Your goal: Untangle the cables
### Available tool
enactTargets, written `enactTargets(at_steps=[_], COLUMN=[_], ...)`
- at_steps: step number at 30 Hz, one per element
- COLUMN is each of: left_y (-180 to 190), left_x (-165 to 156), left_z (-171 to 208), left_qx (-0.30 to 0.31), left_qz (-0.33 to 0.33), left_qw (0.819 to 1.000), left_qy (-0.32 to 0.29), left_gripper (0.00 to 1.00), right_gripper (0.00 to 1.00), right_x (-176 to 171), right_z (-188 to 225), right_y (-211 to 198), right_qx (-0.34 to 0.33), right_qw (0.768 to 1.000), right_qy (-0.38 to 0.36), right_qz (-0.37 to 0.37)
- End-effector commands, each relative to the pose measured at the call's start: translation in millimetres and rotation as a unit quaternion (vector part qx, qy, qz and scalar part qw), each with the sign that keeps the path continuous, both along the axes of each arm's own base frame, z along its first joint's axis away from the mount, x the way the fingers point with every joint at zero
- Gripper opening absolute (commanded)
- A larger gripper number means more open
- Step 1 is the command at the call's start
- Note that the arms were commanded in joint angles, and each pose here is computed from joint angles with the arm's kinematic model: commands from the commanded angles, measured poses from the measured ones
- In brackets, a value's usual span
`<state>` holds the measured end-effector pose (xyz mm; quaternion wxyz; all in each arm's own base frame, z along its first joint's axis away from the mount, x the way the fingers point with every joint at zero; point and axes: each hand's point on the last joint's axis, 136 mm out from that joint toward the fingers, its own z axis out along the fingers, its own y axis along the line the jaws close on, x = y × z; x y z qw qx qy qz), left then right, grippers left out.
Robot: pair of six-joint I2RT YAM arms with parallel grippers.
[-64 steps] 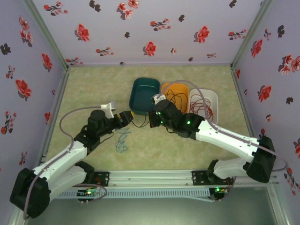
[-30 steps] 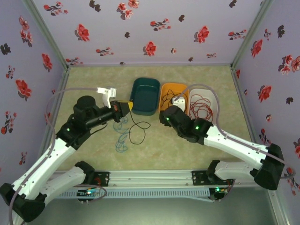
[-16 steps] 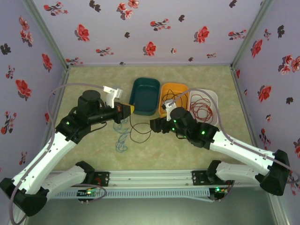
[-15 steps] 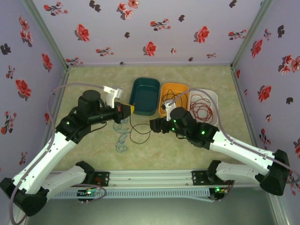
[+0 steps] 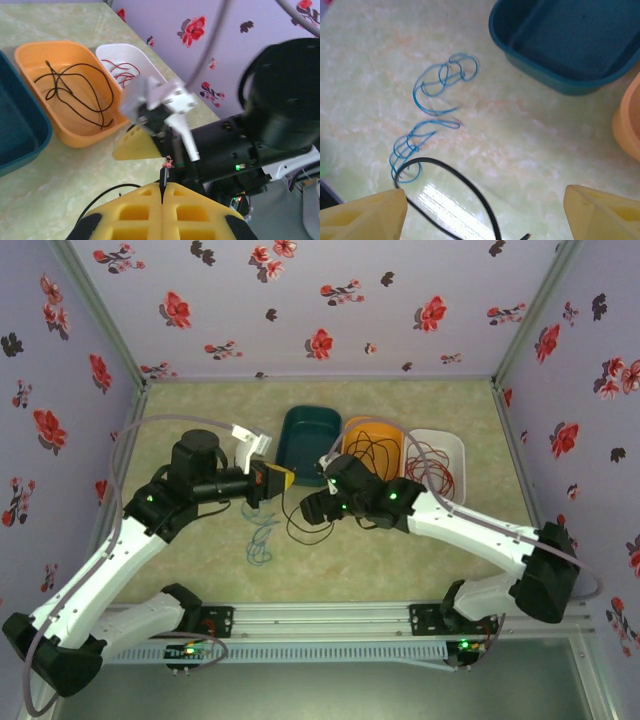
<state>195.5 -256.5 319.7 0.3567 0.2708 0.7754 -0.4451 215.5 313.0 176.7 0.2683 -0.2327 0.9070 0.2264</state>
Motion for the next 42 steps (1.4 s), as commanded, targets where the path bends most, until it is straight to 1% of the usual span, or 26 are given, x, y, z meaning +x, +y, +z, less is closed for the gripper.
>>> enactTargets(at_steps=[1,5,8,11,13,15,19,21,24,25,27,30,32,33,35,37,40,42], left_y=[-7,-8,-10,-11,-10,-7,7,16,24,25,25,31,35,34,27,18,3,-4], left_x=[-9,-8,-9,-10,-12,-17,-31,-34,-32,-30,-24,-7,6,9,17,24,35,42], left_z=[19,20,20,23,24,24,22,17,7,3,-9,-38,-62,-70,-83,-87,-83,-78], left_qx=[-0.015,-0.012,-0.011,-0.015,-0.016,-0.016,-0.017,-0.012,-0.006,-0.006,0.0,0.035,0.069,0.077,0.079,0.069,0.036,0.019], left_qz=[-0.045,-0.049,-0.056,-0.064,-0.065,-0.066,-0.059,-0.042,-0.015,-0.009,0.008,0.054,0.086,0.091,0.093,0.09,0.083,0.082], left_qw=[0.998,0.997,0.997,0.996,0.996,0.996,0.996,0.997,0.998,0.999,1.0,0.998,0.993,0.991,0.989,0.989,0.992,0.993], left_qy=[-0.043,-0.052,-0.055,-0.059,-0.06,-0.062,-0.067,-0.066,-0.052,-0.045,-0.026,0.017,0.05,0.062,0.085,0.094,0.092,0.085], left_gripper=[0.0,0.0,0.0,0.0,0.0,0.0,0.0,0.0,0.0,0.0,0.0,0.0,0.0,0.01,0.13,0.25,0.55,0.71], right_gripper=[0.84,0.83,0.81,0.75,0.66,0.53,0.35,0.19,0.03,0.01,0.0,0.0,0.0,0.0,0.0,0.0,0.0,0.0], right_x=[-13,-21,-23,-20,-13,-3,16,24,31,32,35,40,45,47,53,60,72,82], right_z=[-15,-32,-44,-53,-57,-56,-50,-44,-31,-26,-14,3,14,19,30,40,50,56], right_y=[-3,-1,-3,-4,-9,-17,-44,-60,-68,-68,-70,-81,-90,-93,-97,-103,-116,-128], right_qx=[-0.031,-0.038,-0.057,-0.074,-0.09,-0.101,-0.101,-0.081,-0.026,-0.012,0.003,0.005,0.01,0.015,0.026,0.027,0.009,-0.005], right_qw=[0.998,0.992,0.988,0.986,0.986,0.987,0.988,0.987,0.988,0.988,0.989,0.988,0.987,0.987,0.986,0.985,0.983,0.981], right_qy=[0.057,0.109,0.131,0.143,0.139,0.126,0.103,0.099,0.098,0.095,0.084,0.063,0.048,0.041,0.027,0.013,-0.009,-0.02], right_qz=[0.023,0.042,0.05,0.046,0.029,0.004,-0.059,-0.093,-0.118,-0.119,-0.124,-0.137,-0.15,-0.154,-0.162,-0.17,-0.184,-0.195])
